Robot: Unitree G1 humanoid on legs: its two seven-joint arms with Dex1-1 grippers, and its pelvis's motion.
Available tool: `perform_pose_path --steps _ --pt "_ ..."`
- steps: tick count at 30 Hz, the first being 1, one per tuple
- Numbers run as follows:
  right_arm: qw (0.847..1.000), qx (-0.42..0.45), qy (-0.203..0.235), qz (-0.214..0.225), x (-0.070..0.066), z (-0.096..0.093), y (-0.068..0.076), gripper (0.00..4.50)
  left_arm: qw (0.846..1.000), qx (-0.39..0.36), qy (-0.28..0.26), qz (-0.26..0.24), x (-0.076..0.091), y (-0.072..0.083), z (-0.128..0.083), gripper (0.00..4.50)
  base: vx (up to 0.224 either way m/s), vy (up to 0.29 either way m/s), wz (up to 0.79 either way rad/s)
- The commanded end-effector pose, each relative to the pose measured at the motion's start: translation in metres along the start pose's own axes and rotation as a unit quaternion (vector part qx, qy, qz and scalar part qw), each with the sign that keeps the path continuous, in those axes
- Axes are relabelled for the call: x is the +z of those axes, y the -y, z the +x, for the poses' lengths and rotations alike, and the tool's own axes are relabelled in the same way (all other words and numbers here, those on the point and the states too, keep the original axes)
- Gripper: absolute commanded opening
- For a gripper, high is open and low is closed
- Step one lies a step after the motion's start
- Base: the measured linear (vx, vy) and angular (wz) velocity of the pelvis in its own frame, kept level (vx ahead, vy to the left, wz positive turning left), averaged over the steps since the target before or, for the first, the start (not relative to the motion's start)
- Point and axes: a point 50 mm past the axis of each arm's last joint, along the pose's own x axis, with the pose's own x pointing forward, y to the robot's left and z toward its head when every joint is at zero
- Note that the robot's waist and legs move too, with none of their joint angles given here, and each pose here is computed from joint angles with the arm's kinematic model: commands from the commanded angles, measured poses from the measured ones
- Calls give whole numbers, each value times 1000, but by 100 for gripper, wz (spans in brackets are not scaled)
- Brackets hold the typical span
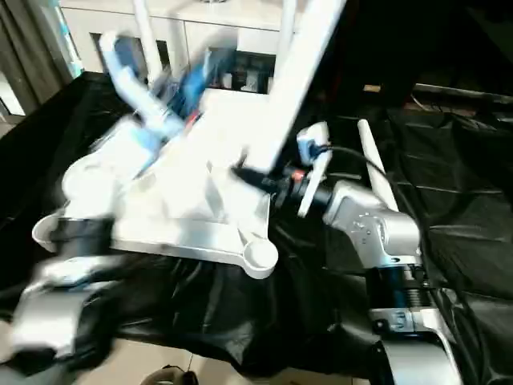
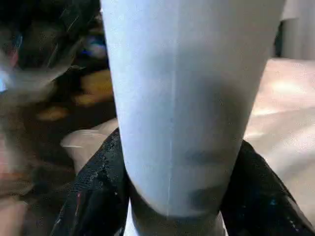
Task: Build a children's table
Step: Pick table leg, then insert table leg to table base
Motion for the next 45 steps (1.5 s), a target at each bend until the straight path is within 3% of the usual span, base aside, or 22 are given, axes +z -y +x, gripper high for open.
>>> perform_pose_path --steps 1,4,5,7,11,12,14,15,20,22,30,31,37,39,42,45 --pt "998 -51 -6 -30 0 -8 8 193 995 -44 -64 63 -9 8 5 268 0 0 0" --pt "996 -58 20 -61 0 -15 7 193 979 -76 -146 120 -25 10 -6 268 0 0 0" --pt "996 -63 17 -61 -1 -17 7 193 975 -87 -166 120 -30 11 -9 268 0 0 0" --pt "994 -97 -7 -44 -13 -25 8 193 952 -140 -239 130 -49 19 -19 268 0 0 0" --pt "993 -109 -11 -36 -18 -28 8 193 940 -160 -268 136 -56 21 -23 268 0 0 0" --pt "993 -112 -10 -33 -23 -30 4 193 924 -185 -299 150 -65 23 -28 268 0 0 0" --pt "993 -113 -10 -34 -25 -31 3 193 918 -195 -307 157 -68 24 -29 250 0 0 0" --pt "993 -111 -8 -35 -28 -31 -1 193 906 -204 -334 165 -76 24 -33 231 0 0 0" --pt "993 -112 -8 -35 -31 -31 -5 193 892 -196 -366 179 -86 18 -36 201 0 0 0" --pt "994 -107 -8 -36 -31 -29 -8 193 879 -187 -395 190 -92 13 -42 191 0 0 0" --pt "995 -96 -9 -36 -32 -28 -13 193 874 -175 -412 189 -93 3 -55 146 0 0 0" --pt "995 -95 -9 -36 -32 -27 -13 193 873 -174 -414 189 -93 2 -55 118 0 0 0" --pt "995 -92 -10 -37 -32 -27 -14 193 872 -165 -421 189 -94 -2 -60 101 0 0 0" --pt "995 -92 -11 -38 -33 -26 -14 193 869 -164 -427 189 -96 -3 -63 64 0 0 0" --pt "995 -91 -12 -40 -32 -26 -13 193 867 -162 -431 189 -97 -5 -64 70 0 0 0" --pt "995 -90 -11 -41 -31 -26 -13 193 869 -159 -430 186 -97 -6 -65 41 0 0 0"
